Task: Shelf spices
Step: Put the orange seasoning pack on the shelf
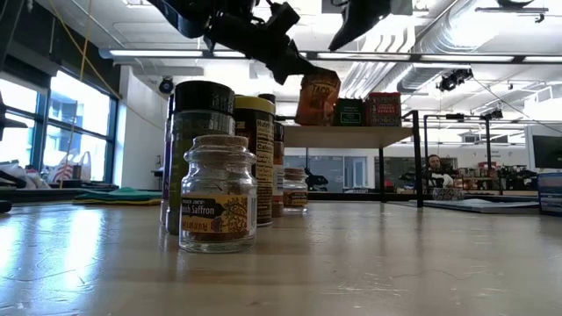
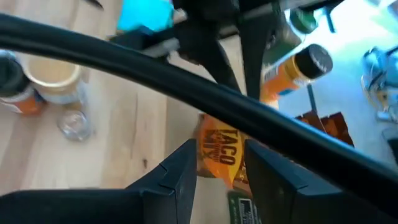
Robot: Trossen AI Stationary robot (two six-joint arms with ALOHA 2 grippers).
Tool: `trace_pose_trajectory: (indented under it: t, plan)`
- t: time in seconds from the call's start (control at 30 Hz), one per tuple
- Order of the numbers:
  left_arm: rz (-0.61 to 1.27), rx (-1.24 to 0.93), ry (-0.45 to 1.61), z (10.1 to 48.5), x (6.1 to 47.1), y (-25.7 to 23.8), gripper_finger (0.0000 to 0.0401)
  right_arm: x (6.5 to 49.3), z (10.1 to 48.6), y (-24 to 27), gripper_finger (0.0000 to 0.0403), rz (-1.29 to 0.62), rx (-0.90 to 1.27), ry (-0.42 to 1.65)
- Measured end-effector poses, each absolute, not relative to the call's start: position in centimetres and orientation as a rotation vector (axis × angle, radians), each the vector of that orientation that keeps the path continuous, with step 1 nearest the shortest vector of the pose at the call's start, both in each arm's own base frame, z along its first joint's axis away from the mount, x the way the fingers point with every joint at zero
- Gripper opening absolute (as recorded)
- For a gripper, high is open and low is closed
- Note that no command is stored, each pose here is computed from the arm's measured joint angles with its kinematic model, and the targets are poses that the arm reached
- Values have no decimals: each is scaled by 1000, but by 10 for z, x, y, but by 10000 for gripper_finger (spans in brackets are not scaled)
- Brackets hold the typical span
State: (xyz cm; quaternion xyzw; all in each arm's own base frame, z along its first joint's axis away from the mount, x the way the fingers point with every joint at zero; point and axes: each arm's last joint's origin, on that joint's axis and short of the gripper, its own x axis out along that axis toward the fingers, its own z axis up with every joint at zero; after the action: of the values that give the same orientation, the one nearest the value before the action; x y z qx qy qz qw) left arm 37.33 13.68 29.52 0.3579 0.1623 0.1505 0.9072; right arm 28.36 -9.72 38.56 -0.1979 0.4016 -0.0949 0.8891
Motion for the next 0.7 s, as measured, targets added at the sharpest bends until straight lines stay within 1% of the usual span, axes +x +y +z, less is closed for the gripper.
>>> trace_pose_trajectory:
  t: [0.13,0.37,0.5,0.6,0.7]
  plan:
    - [309,739,336,295,373,137,1,295,383,-112,128,-193,-403,908]
    - [307,736,351,293,373,137,1,309,364,-132,125,-175,-408,1016]
    - [301,734,364,292,373,137,1,312,362,-135,91,-182,-428,1020]
    - [299,734,366,292,373,137,1,310,367,-136,64,-243,-460,1012]
    - [297,734,362,292,373,136,1,305,374,-132,53,-261,-514,1009]
